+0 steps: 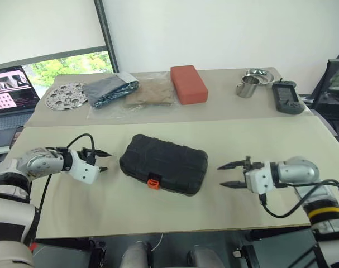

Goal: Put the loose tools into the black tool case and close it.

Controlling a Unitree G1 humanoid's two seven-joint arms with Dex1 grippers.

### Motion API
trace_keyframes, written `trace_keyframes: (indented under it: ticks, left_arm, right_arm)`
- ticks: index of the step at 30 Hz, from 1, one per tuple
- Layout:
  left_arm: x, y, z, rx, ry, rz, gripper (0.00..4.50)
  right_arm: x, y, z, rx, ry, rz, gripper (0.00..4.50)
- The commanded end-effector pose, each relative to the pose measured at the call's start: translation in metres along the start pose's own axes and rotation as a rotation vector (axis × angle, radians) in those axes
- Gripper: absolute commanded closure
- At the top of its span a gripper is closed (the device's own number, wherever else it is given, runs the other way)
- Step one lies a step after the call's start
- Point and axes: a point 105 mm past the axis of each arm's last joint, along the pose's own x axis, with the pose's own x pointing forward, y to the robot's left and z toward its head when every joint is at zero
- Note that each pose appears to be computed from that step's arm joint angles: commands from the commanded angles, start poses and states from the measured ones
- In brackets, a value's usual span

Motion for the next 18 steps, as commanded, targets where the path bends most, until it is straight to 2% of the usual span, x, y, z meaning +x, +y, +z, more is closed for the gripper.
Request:
trace_keyframes:
  ticks: [1, 3, 5, 10, 12, 14, 17, 18]
  left_arm:
    - [-0.011, -0.006, -0.022, -0.089, 0.117, 0.017, 0.2]
    - [-0.011, -0.003, -0.031, -0.235, 0.146, 0.077, 0.08]
    - [-0.007, -0.002, -0.036, -0.465, 0.132, 0.122, 0.08]
    - [0.008, -0.007, -0.024, -0.956, -0.093, 0.084, 0.08]
    - [0.012, -0.009, -0.015, -1.06, -0.183, 0.027, 0.0]
    - [0.018, -0.01, -0.013, -1.153, -0.209, 0.022, 0.0]
    - [0.026, -0.006, -0.011, -1.27, -0.241, 0.039, 0.0]
    - [0.03, -0.005, -0.009, -1.291, -0.254, 0.034, 0.0]
  right_arm:
    - [-0.006, -0.005, 0.01, 0.14, -0.048, -0.056, 2.02]
    - [-0.005, -0.009, 0.017, 0.306, -0.104, -0.122, 2.02]
    - [-0.001, -0.008, 0.024, 0.47, -0.131, -0.15, 2.02]
    - [0.007, -0.007, 0.033, 0.73, -0.112, -0.19, 2.02]
    - [0.009, -0.009, 0.033, 0.784, -0.098, -0.219, 2.57]
    - [0.011, -0.011, 0.03, 0.814, -0.071, -0.251, 3.09]
    - [0.015, -0.019, 0.027, 0.85, -0.053, -0.314, 4.28]
    - [0.016, -0.022, 0.028, 0.867, -0.063, -0.326, 4.42]
